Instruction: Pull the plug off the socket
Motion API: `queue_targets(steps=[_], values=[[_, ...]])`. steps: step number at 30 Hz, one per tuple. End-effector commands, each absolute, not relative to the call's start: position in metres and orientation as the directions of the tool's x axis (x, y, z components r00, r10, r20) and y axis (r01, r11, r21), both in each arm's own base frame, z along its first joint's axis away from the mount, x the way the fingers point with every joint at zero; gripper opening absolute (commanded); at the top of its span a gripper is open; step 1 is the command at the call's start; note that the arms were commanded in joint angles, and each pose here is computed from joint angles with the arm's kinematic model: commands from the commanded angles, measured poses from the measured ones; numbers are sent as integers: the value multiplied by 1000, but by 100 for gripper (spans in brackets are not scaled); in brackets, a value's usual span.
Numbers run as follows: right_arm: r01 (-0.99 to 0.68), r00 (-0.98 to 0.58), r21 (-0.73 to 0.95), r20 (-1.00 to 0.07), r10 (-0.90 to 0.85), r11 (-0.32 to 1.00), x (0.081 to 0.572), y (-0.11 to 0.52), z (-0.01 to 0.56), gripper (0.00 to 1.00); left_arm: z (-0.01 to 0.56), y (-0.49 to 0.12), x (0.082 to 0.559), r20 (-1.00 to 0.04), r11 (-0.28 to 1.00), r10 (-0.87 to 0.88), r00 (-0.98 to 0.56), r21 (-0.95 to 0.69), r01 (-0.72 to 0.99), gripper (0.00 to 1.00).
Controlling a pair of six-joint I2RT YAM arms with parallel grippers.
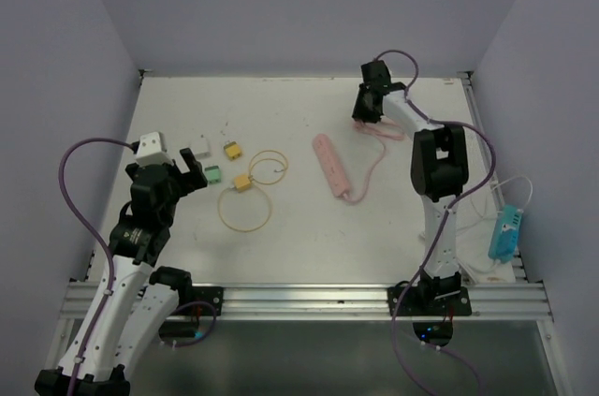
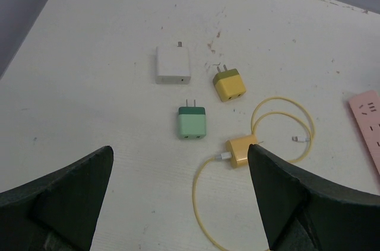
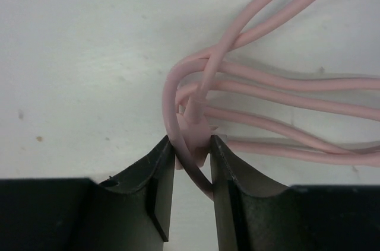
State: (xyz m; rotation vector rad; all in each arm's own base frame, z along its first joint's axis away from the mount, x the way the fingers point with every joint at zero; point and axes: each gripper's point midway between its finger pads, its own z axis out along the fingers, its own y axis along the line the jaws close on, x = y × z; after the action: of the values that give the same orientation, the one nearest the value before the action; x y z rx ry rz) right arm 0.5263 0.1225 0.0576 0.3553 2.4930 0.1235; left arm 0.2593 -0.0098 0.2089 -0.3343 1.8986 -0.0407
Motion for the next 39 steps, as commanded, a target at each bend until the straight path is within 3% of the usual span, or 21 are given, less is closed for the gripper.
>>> queue_targets(steps=[1,3,6,7,9,10,16,23,30,39], values=[[112,-759,210,-612,220,971,561,150,85,40,217,-9,265,-933,961,-236,-271,-182,-209,98],[86,-728,224,-652,214,971,574,155,109,60,216,-8,265,-933,960,-236,-272,-182,-211,98],[60,-704,207,-685,188,977,570,154,131,78,216,-8,265,-933,961,-235,-273,-181,-209,98],[49,-674,211,-715,188,976,566,152,155,80,216,-9,265,-933,961,-236,-273,-182,-208,98],[15,-695,194,-703,150,981,547,154,150,84,215,-9,265,-932,961,-236,-274,-182,-208,98],[-28,-676,216,-724,141,976,537,159,173,84,216,-9,265,-933,961,-235,-273,-182,-206,98],[-197,-744,145,-666,-52,970,452,181,146,80,215,-10,265,-931,961,-237,-278,-183,-205,98],[-381,-787,199,-583,-204,903,363,207,103,75,213,-10,266,-929,962,-236,-285,-181,-205,98],[-428,-795,200,-547,-262,881,350,212,80,75,212,-11,266,-926,962,-238,-293,-182,-204,98],[-448,-796,184,-528,-296,875,372,226,56,75,211,-11,267,-926,962,-236,-296,-179,-205,98]])
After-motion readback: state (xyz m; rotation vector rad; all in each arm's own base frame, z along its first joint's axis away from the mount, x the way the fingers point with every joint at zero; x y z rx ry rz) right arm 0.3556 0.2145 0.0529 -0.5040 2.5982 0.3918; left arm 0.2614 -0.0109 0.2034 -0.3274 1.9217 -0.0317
